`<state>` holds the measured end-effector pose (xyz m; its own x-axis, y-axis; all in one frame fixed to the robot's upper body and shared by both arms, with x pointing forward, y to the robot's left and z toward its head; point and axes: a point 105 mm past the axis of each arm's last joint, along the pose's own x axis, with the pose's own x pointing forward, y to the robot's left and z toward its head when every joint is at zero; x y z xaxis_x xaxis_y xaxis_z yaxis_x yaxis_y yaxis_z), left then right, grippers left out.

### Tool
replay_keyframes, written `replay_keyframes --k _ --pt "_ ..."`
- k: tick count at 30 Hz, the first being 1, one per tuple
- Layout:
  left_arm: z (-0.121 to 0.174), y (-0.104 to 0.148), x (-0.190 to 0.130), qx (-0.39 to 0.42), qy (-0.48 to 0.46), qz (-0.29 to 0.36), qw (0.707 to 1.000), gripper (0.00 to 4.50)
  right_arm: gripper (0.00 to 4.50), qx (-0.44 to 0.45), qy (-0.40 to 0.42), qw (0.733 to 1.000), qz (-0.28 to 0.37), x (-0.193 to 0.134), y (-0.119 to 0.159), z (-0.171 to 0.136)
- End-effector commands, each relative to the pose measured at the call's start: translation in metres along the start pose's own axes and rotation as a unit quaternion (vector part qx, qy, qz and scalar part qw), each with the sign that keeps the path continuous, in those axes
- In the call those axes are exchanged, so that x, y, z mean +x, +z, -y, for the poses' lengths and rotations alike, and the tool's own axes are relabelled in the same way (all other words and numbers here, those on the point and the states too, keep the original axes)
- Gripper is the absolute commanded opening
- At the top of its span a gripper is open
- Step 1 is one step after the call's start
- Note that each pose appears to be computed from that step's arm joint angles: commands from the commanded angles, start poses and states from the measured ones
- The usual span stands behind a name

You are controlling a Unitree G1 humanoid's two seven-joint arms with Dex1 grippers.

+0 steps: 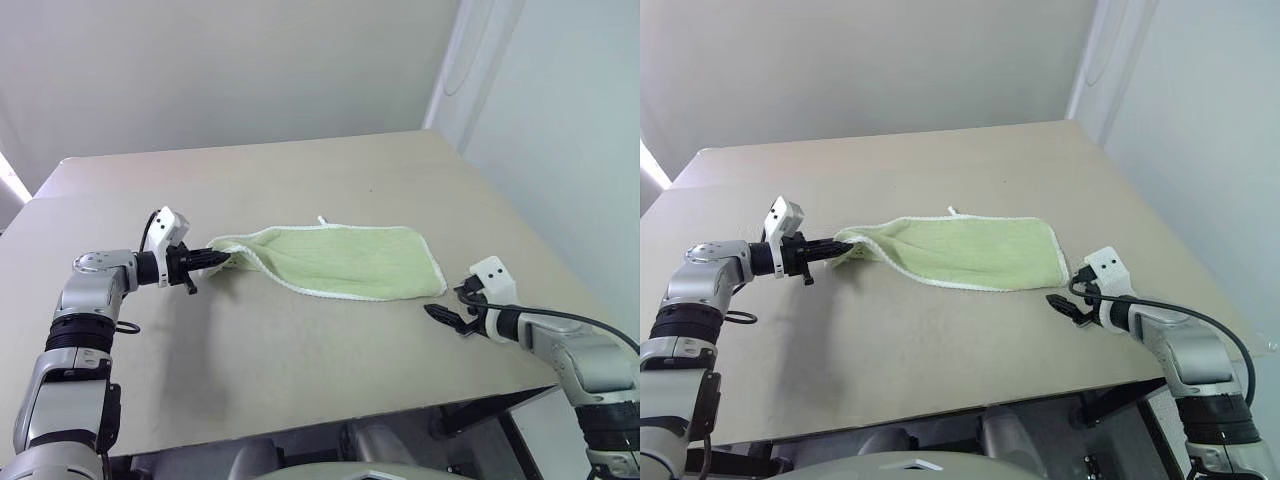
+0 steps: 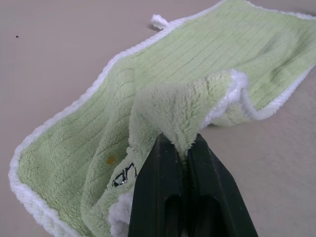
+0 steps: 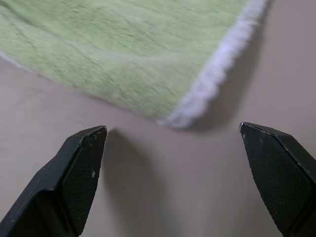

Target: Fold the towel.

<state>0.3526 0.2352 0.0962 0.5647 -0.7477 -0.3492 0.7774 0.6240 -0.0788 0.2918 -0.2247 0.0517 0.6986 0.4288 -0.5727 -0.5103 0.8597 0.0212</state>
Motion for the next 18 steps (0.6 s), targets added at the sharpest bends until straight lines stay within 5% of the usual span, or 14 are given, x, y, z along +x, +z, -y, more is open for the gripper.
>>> replay_keyframes --k 1,6,18 --pt "0.0 0.013 -0.003 0.025 0.005 0.017 1.0 0.02 4.5 -0.025 0.022 0.999 0.026 0.005 0.018 -0.01" --pt "0.001 0.011 -0.004 0.026 0.007 0.02 0.999 0.02 4.5 -0.044 0.043 0.998 0.029 0.004 0.021 -0.017" --pt "0.0 0.007 -0.009 0.03 0.018 0.013 0.999 0.0 0.3 -0.033 0.067 0.996 0.05 -0.016 0.041 -0.018"
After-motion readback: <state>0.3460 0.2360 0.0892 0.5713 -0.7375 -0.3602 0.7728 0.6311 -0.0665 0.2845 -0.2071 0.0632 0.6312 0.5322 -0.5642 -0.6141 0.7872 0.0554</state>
